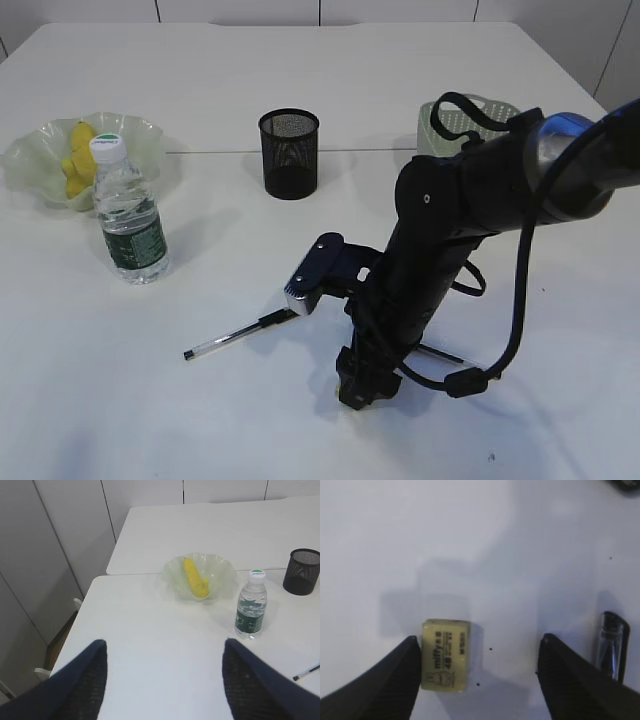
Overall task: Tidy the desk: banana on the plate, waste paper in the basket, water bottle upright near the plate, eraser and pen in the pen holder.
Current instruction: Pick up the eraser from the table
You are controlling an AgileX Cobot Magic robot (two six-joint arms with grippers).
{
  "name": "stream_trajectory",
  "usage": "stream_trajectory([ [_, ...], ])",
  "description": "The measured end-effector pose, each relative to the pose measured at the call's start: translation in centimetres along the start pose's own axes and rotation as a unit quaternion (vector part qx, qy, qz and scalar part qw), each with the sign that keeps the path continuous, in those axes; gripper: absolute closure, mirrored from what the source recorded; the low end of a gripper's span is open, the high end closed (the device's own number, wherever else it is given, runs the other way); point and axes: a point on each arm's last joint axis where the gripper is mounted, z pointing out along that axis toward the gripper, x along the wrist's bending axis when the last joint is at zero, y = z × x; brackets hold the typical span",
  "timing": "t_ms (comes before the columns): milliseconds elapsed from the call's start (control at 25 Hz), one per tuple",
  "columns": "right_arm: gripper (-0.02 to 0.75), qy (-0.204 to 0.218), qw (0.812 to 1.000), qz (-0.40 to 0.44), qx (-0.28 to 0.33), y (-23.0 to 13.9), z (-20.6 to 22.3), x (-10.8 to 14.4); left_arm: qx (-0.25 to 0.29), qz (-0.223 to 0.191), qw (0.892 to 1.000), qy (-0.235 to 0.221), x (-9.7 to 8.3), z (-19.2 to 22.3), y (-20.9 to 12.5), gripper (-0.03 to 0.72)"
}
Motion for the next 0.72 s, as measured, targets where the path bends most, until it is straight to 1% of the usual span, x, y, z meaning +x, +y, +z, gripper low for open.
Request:
stream_trajectory([
  [320,0.189,-0.025,1.000,0.005,0.008,-0.16,-0.01,-0.44,0.001,0.000,1.000,0.000,0.00,0.00,-0.02,0.191],
  [720,0.189,-0.030,0.999,0.002,0.012,-0.22,-0.01,-0.54,0.003,0.000,1.000,0.000,0.00,0.00,-0.06,0.193],
])
